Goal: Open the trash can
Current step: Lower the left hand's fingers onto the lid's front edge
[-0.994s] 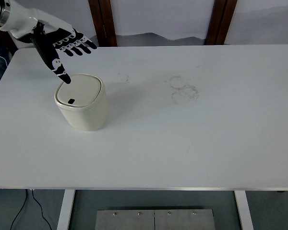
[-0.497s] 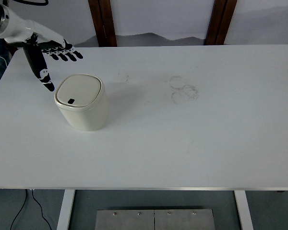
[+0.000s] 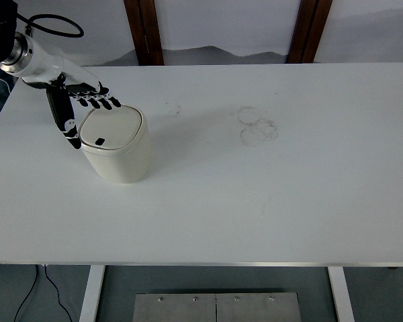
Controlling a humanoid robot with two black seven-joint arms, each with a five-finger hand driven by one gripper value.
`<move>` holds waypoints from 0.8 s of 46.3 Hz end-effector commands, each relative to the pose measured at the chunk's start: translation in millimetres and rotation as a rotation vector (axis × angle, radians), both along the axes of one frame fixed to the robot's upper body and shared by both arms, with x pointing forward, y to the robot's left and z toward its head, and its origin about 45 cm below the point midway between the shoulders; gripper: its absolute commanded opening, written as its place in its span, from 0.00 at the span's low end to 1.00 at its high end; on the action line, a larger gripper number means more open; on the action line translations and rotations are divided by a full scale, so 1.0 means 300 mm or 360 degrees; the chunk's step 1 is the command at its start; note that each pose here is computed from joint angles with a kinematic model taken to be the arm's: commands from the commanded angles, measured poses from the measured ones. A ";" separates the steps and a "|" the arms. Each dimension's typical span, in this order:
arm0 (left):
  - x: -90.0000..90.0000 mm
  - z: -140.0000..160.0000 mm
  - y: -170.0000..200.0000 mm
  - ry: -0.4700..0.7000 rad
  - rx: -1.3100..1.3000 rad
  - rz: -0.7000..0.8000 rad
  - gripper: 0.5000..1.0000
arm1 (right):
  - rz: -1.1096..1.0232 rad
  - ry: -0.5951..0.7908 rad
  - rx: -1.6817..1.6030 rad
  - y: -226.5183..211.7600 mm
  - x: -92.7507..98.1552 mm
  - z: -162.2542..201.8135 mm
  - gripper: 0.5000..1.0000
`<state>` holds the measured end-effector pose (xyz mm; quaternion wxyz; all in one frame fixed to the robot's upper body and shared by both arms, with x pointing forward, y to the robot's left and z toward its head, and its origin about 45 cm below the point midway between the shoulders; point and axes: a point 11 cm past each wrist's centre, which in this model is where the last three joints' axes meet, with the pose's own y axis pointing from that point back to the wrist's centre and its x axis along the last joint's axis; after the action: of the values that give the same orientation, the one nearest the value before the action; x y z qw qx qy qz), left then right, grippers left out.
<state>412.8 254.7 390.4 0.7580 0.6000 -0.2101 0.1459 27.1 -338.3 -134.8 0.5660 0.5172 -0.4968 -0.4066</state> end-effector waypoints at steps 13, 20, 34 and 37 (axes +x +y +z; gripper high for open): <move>-0.009 -0.044 0.014 0.0046 0.0050 0.0000 1.00 | 0.0003 -0.0009 0.0000 0.000 0.010 0.001 0.99; -0.017 -0.054 0.026 0.0058 0.0065 0.0001 1.00 | 0.0006 -0.0021 0.0000 0.001 0.025 0.002 0.99; -0.026 -0.091 0.034 0.0101 0.0084 0.0004 1.00 | 0.0005 -0.0026 0.0000 0.001 0.031 0.003 0.99; -0.029 -0.104 0.036 0.0115 0.0085 0.0006 1.00 | 0.0005 -0.0023 0.0000 0.001 0.031 0.003 0.99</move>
<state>405.0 265.3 362.9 0.7478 0.6247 -0.1887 0.1222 36.5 -338.1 -133.9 0.5629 0.5215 -0.5001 -0.4014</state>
